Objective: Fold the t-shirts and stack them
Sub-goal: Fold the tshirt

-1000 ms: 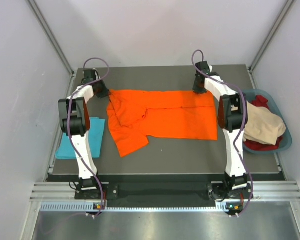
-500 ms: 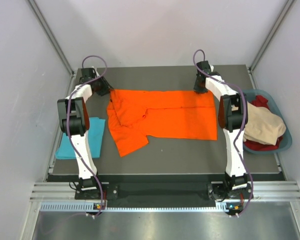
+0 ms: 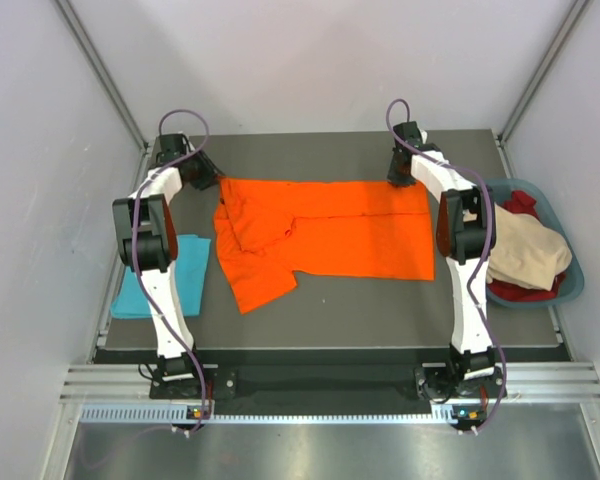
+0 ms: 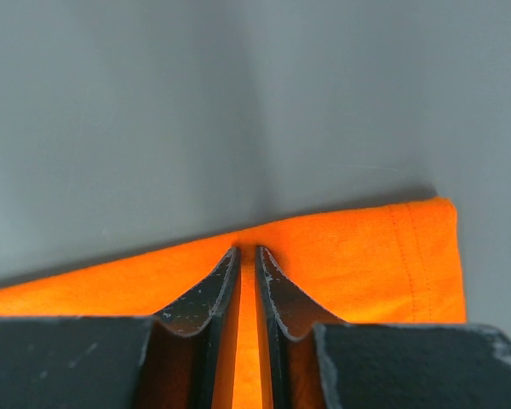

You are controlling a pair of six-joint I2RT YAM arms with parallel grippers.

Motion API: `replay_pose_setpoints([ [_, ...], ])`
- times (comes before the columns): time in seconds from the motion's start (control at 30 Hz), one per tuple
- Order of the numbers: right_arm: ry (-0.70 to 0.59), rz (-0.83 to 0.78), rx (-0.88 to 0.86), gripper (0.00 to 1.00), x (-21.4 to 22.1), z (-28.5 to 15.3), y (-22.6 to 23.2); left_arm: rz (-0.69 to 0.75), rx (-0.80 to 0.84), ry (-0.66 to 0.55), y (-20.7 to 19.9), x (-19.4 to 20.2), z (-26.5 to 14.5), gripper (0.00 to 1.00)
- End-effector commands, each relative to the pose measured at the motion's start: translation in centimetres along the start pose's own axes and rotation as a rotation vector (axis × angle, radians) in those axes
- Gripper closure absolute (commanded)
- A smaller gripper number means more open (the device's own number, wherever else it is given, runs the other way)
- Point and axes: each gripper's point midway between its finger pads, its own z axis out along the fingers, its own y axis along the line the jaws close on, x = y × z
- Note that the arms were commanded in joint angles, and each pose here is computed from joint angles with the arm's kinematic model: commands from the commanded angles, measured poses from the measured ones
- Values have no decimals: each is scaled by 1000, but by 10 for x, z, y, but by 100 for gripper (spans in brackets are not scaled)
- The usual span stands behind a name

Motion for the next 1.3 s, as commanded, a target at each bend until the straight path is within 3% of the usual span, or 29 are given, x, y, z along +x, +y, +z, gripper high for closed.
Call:
replay_pose_setpoints([
  [0.0, 3, 6, 26, 87, 2, 8, -15, -13, 4, -52, -2, -20, 3, 62],
  [0.27, 1, 16, 59, 87, 1, 8, -26, -69, 72, -22, -5, -13, 23, 77],
  [0.4, -3, 25, 74, 87, -1, 7, -33, -73, 61, -22, -1, -10, 25, 99],
  [0.43, -7, 25, 87, 87, -2, 8, -36, -73, 51, -29, 1, -11, 25, 100],
  [0.73, -6, 89, 135, 90, -5, 10, -53, -198, -105, -129, 29, -29, 13, 100],
  [1.27, -52, 113, 150, 90, -22, 13, -52, -272, -186, -193, 40, -35, -1, 100],
])
